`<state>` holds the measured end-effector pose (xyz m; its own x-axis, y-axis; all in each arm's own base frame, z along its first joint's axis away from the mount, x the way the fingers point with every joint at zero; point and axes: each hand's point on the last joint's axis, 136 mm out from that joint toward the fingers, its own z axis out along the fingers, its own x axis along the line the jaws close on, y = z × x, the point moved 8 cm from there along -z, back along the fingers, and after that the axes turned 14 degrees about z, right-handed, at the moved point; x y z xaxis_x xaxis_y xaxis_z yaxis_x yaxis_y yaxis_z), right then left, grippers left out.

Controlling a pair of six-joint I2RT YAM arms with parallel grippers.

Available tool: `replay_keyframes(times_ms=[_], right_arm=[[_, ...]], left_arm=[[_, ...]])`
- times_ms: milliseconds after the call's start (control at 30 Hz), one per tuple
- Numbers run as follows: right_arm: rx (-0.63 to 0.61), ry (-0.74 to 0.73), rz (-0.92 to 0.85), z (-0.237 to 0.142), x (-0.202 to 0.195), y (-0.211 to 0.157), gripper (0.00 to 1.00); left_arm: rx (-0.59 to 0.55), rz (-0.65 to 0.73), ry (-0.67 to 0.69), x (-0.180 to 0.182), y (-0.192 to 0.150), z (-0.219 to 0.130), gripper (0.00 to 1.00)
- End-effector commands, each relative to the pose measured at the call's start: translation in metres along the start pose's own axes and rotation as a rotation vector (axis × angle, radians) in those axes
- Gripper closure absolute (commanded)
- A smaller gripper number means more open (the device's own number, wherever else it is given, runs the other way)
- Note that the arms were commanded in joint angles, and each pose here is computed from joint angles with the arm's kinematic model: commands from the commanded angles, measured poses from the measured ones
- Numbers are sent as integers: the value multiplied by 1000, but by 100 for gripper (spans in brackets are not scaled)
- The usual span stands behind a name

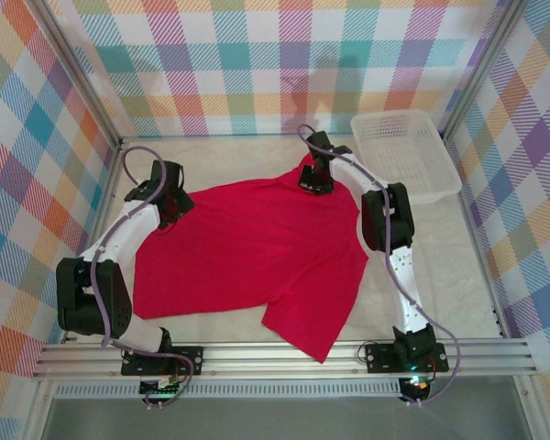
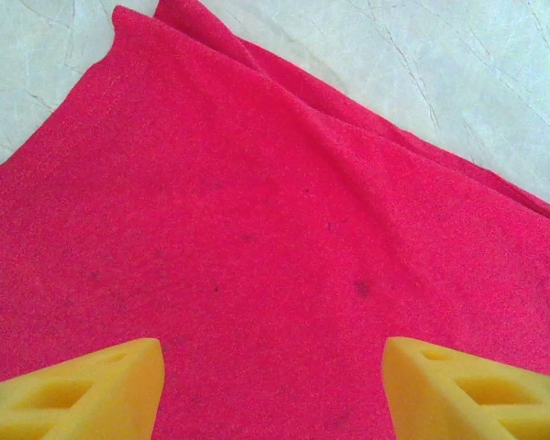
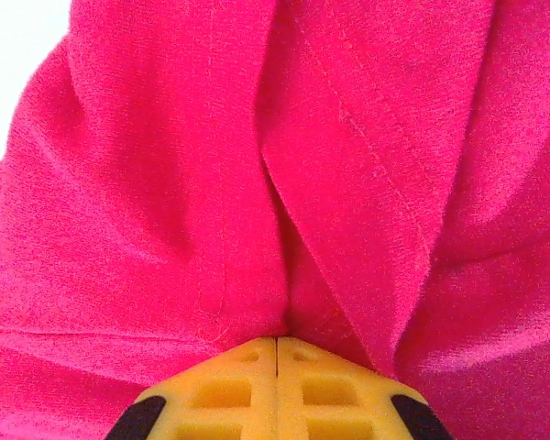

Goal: Fold the inside-out t-shirt

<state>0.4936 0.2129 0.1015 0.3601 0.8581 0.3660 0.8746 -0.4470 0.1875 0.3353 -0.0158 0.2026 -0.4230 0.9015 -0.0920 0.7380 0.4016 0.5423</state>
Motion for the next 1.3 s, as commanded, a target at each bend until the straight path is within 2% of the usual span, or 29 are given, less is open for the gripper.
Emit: replay_keyframes(times_ms=[0,167,333,500,533,567,600,633,667,733,767,833,933,1100,1267], right_arm=[[-50,64,-9,-35,17,8,100],[-103,134,-14,-57,37,22,100],[-154,174,-10,-57,55,41,100],[-339,316,-91,-45,85,76,100],[-382,359,-115,-42,92,83,98],[-418,390,-132,-40,97,88,82],[-457,410,-138,-41,101,94,57],[-483,423,-130,-45,103,99,37],[-484,435,-130,-50,104,100,35],[-440,453,-137,-67,106,96,38],[-416,441,-142,-77,105,92,44],[-358,362,-121,-98,94,81,50],[-262,294,-99,-114,73,60,51],[-137,203,-101,-99,36,28,48],[-59,149,-12,-59,3,30,47]], left_arm=[[-9,1,2,3,1,-3,36],[8,2,9,2,-3,5,36],[40,0,8,0,-6,14,36],[53,-8,22,3,-12,17,37],[57,-14,29,4,-14,19,37],[61,-23,35,6,-16,20,37],[68,-34,35,7,-20,22,37],[83,-40,33,8,-25,24,37],[96,-47,30,9,-28,24,37],[118,-53,16,10,-35,24,37],[117,-55,13,11,-36,22,36],[113,-56,9,11,-35,19,36],[127,-52,-15,6,-33,22,35],[210,-29,-54,-9,-27,43,35],[283,-33,-59,-20,-9,77,35]])
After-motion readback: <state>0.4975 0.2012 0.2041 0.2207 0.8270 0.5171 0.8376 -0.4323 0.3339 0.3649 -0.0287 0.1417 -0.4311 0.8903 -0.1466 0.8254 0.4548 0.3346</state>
